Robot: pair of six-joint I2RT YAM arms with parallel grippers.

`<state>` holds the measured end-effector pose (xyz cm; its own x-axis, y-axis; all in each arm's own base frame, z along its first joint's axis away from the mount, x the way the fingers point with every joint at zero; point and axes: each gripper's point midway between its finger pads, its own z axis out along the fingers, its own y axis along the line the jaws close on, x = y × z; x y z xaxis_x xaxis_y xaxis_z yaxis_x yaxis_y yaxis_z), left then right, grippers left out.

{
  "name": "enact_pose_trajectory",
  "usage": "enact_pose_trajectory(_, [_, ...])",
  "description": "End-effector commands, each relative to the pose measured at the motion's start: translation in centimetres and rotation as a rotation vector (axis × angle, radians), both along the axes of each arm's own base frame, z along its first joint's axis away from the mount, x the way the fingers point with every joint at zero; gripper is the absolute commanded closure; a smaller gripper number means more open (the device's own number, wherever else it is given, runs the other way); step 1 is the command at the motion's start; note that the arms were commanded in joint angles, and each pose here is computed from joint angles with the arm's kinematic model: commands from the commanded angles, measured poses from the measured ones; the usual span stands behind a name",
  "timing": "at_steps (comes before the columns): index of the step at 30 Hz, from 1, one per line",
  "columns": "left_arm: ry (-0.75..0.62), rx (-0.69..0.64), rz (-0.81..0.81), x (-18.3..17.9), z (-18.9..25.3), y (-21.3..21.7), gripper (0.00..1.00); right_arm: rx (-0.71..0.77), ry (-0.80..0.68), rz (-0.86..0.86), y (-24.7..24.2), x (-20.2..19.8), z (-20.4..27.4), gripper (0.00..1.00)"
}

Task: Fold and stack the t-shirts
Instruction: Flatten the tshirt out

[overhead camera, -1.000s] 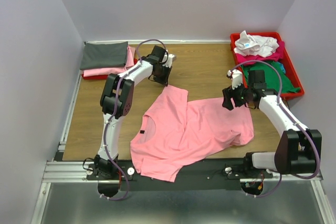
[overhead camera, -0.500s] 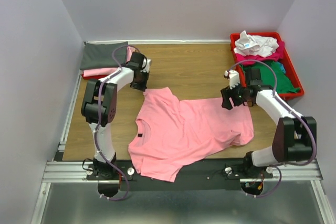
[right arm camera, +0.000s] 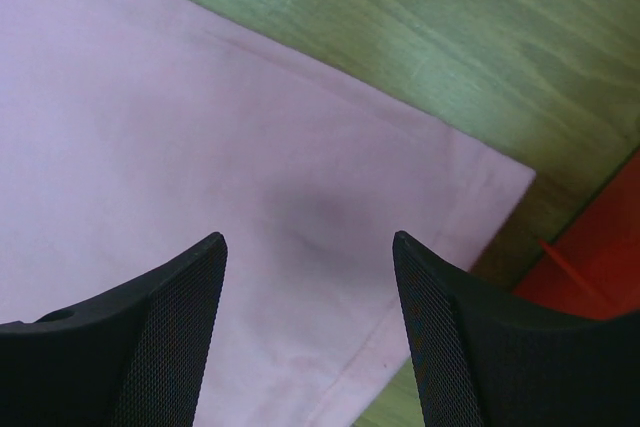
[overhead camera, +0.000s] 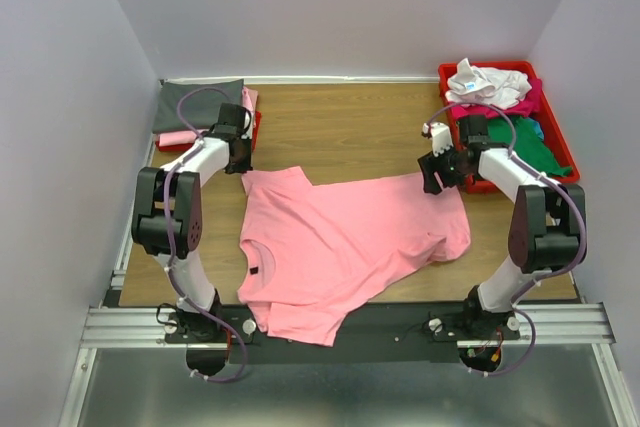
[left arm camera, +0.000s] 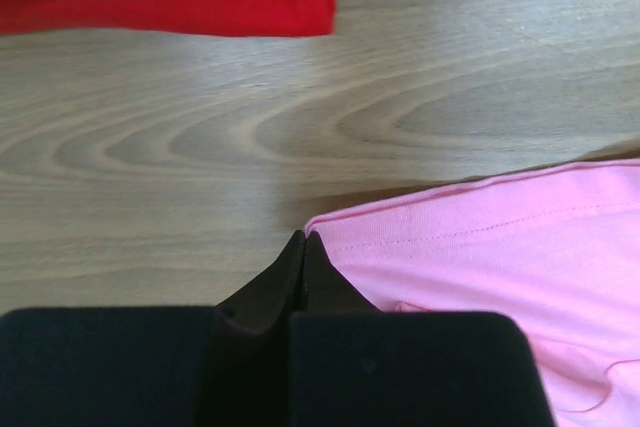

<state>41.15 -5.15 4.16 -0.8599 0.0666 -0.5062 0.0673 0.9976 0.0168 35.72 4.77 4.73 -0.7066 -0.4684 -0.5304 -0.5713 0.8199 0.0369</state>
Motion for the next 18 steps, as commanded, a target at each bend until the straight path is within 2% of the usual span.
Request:
enact_pose_trajectory(1, [-0.072, 0.064, 0.079, 0.1, 1.8, 2.7, 1.0, -0.049, -0.032, -0.018, -1.2, 1.5, 0.6, 0.26])
enact_pose_trajectory(6, [-0.056, 0.068, 0.124, -1.2, 0.9, 4.6, 1.0, -0.06, -0.052, -0.04, -1.4, 3.3, 1.1, 0.26])
enact_pose_trajectory(16, [-0.063, 0.07, 0.156, -2.0, 0.9, 5.9, 1.0, -0.081, -0.067, -0.072, -1.9, 8.6, 0.5, 0.36])
enact_pose_trajectory(18, [-0.061, 0.069, 0.156, -1.9, 0.8, 5.9, 1.0, -0.067, -0.07, -0.084, -1.7, 9.9, 0.4, 0.4])
